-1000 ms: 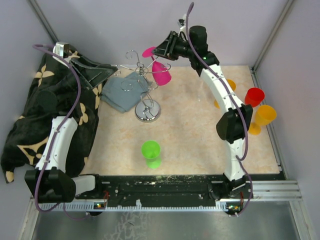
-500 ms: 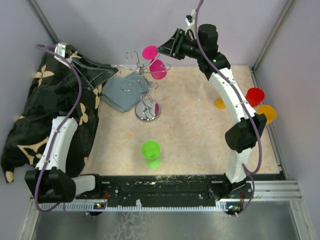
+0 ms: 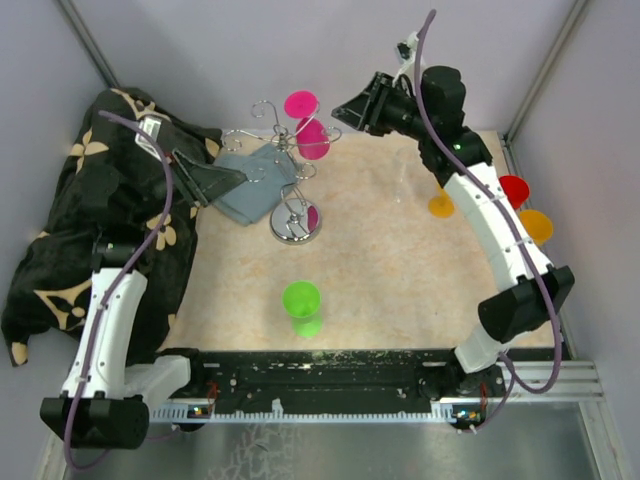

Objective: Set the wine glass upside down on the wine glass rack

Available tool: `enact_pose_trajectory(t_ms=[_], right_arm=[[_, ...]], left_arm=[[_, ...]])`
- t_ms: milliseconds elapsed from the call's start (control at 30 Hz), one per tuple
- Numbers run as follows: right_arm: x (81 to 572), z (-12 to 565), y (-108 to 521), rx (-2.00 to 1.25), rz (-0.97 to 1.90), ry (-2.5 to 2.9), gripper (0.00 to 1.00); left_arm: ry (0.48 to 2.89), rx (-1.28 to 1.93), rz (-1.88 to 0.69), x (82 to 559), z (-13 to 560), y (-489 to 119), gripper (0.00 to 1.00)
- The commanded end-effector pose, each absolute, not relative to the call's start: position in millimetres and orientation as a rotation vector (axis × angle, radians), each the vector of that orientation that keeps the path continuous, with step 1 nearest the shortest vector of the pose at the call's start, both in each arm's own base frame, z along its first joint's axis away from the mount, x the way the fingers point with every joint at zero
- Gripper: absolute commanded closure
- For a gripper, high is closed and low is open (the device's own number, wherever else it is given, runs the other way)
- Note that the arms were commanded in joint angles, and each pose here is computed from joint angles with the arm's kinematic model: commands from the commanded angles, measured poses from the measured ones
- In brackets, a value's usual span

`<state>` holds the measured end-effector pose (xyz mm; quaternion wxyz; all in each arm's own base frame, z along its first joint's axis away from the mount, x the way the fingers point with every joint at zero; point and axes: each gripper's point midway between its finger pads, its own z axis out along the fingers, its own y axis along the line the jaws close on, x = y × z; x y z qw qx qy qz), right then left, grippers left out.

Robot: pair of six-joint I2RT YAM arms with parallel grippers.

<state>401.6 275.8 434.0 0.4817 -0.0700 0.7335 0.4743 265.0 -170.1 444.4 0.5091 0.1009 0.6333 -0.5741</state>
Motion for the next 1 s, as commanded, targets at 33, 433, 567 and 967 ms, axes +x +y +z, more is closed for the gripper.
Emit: enact_pose_trajectory(t_ms=[33,433,567,967], right_arm=[[376.4,466.2,255.3,-0.191,1.098,1.668,0.63],[357.7,454.8,244.4,-0.174,1.086,1.679,0.63],[355.2,453.9,242.6,-0.178,1.081,1.679,0.63],[353.9,441.4,240.5,-0.17,1.073,1.7,0.63]], left_arm=[[1.76,0.161,-1.235,262.1,364.2,-165.9,0.41],[2.05,0.153,-1.058,211.0,274.5,-177.0,0.43],[2.139,0.179,-1.021,194.1,256.5,-181.0,0.44],[2.352,0.253,-0.9,172.0,216.3,-191.0,0.48]])
